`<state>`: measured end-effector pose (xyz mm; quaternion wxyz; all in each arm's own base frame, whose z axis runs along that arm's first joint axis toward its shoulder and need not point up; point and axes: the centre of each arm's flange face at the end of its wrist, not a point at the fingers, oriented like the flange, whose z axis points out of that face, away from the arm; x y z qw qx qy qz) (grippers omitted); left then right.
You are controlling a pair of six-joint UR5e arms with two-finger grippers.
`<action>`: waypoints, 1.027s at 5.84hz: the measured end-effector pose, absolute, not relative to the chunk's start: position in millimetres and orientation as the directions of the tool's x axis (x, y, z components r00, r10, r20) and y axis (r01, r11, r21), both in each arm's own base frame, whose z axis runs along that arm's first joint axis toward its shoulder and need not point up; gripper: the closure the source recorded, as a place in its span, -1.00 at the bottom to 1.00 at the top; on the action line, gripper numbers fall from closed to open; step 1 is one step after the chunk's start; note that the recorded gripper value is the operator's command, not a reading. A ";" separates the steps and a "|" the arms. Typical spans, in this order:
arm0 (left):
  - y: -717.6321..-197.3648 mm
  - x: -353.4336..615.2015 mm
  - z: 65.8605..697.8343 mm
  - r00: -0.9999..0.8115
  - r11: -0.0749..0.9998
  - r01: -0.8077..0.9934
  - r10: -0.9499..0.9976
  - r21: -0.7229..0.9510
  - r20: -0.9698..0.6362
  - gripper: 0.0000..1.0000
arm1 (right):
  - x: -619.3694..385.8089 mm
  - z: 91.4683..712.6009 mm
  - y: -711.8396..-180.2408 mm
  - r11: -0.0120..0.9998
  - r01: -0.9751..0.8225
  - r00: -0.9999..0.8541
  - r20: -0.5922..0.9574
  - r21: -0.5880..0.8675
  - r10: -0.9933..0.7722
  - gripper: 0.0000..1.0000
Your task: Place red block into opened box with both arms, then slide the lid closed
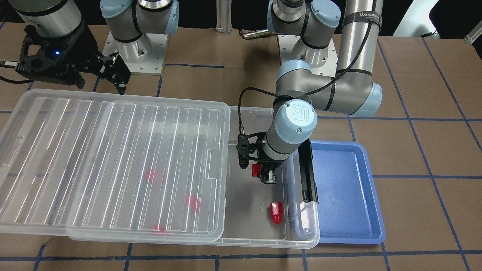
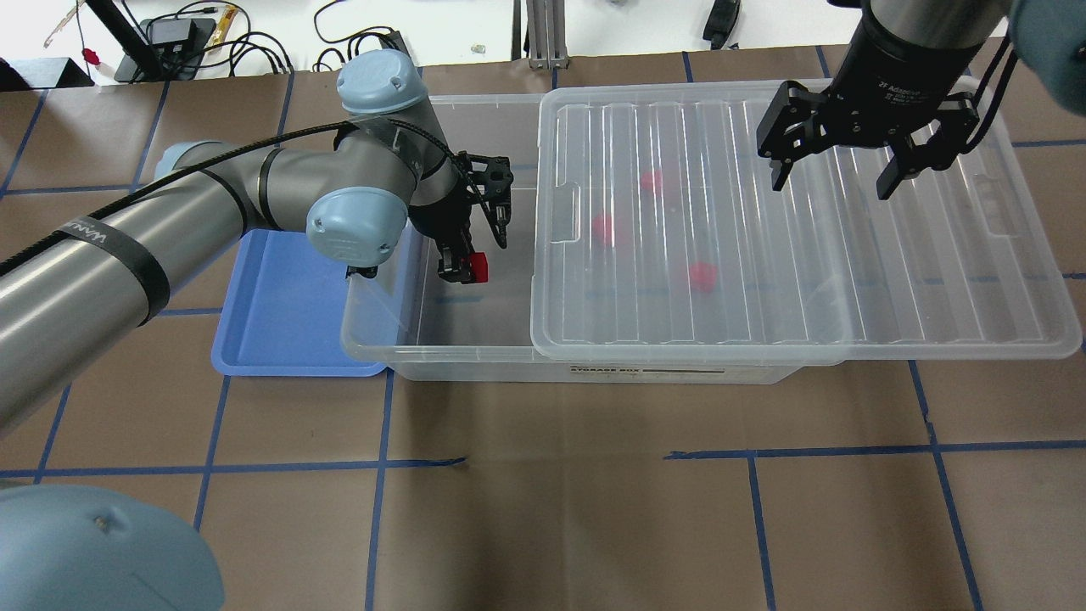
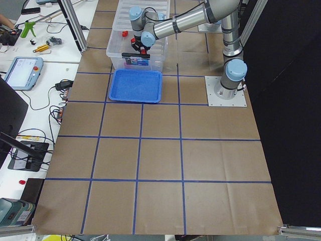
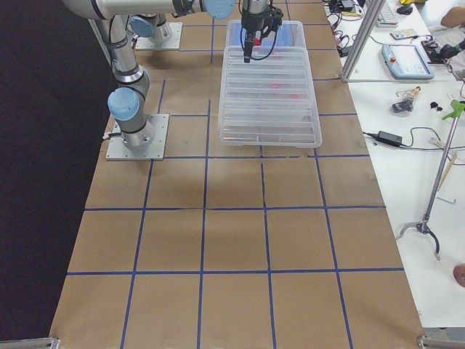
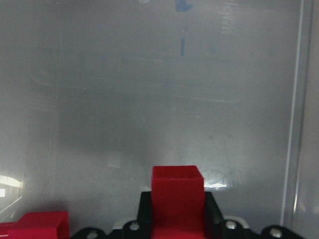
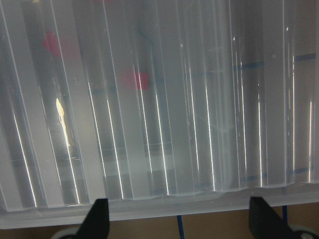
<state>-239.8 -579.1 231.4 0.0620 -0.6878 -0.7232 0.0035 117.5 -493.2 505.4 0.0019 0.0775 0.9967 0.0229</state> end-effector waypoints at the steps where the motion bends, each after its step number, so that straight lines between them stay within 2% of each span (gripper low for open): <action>1: -583.4 -240.1 212.1 -0.046 0.053 0.995 0.995 -0.089 0.086 0.11 | 116.0 505.8 -493.5 0.987 0.156 -0.988 0.002 0.044 0.156 -1.00; 2: -586.0 -240.4 200.1 -0.045 0.053 0.995 0.995 -0.087 0.087 -0.95 | 109.1 506.1 -495.2 0.987 0.155 -0.988 0.004 0.043 0.155 -1.00; 4: -590.3 -239.9 209.0 -0.046 0.051 0.995 0.997 -0.087 0.066 -0.96 | 65.6 507.3 -500.5 0.985 0.165 -0.986 0.002 0.048 0.165 -1.00; 5: -590.6 -239.7 229.8 -0.061 0.066 0.994 0.997 -0.090 0.052 -0.96 | 49.5 507.9 -501.5 0.984 0.172 -0.985 0.000 0.048 0.173 -1.00; 6: -582.5 -239.5 267.9 -0.120 0.125 0.988 0.991 -0.092 0.057 -0.96 | 37.8 507.7 -503.0 0.988 0.146 -0.989 0.004 0.046 0.146 -1.00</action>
